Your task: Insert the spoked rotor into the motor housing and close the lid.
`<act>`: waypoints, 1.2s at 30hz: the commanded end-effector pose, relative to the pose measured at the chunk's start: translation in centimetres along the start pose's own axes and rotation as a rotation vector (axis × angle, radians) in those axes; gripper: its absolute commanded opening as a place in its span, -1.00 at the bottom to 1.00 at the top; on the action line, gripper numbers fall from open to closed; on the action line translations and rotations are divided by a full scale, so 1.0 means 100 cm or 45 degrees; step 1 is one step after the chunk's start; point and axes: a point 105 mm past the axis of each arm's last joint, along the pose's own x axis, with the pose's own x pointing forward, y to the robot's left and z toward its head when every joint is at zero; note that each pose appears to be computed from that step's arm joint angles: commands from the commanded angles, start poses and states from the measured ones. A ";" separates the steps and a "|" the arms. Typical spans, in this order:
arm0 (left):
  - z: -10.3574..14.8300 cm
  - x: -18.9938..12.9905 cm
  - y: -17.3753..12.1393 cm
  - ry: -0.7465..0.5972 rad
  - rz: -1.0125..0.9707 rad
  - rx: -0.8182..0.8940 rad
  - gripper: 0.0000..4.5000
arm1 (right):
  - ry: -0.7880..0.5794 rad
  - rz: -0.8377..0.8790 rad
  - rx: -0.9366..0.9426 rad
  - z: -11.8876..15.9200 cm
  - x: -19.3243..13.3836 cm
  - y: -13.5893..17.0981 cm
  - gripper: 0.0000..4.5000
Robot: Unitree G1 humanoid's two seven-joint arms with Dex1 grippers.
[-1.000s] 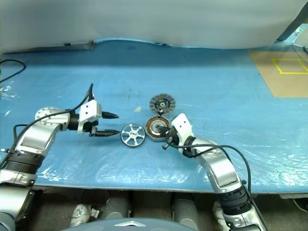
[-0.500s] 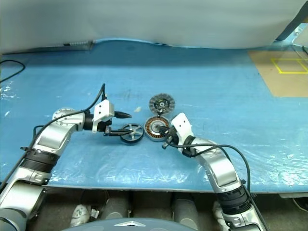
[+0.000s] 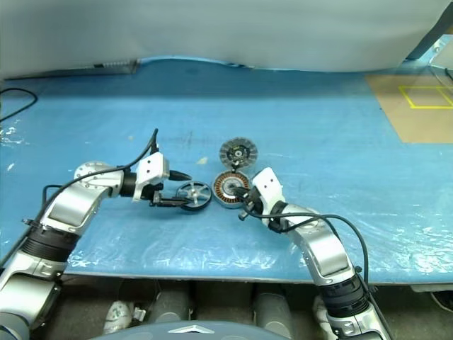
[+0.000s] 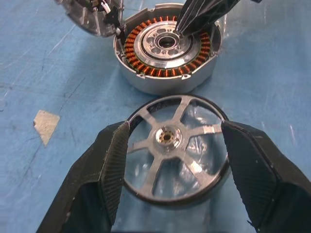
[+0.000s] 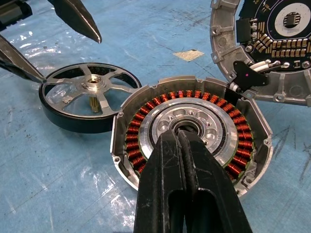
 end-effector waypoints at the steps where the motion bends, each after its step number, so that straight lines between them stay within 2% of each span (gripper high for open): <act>1: 0.010 -0.013 0.014 0.001 -0.004 0.115 0.42 | -0.058 0.019 -0.025 0.013 0.001 0.003 -1.00; 10: 0.013 -0.010 0.043 0.054 -0.125 0.249 0.42 | -0.066 0.005 -0.024 0.014 0.002 0.002 -1.00; 21: 0.018 -0.004 0.053 0.100 -0.352 0.264 0.42 | -0.070 -0.017 -0.016 0.013 0.001 0.001 -1.00; 36: 0.012 0.022 0.046 0.160 -0.494 0.301 0.42 | -0.081 -0.058 -0.005 0.013 -0.001 0.000 -1.00</act>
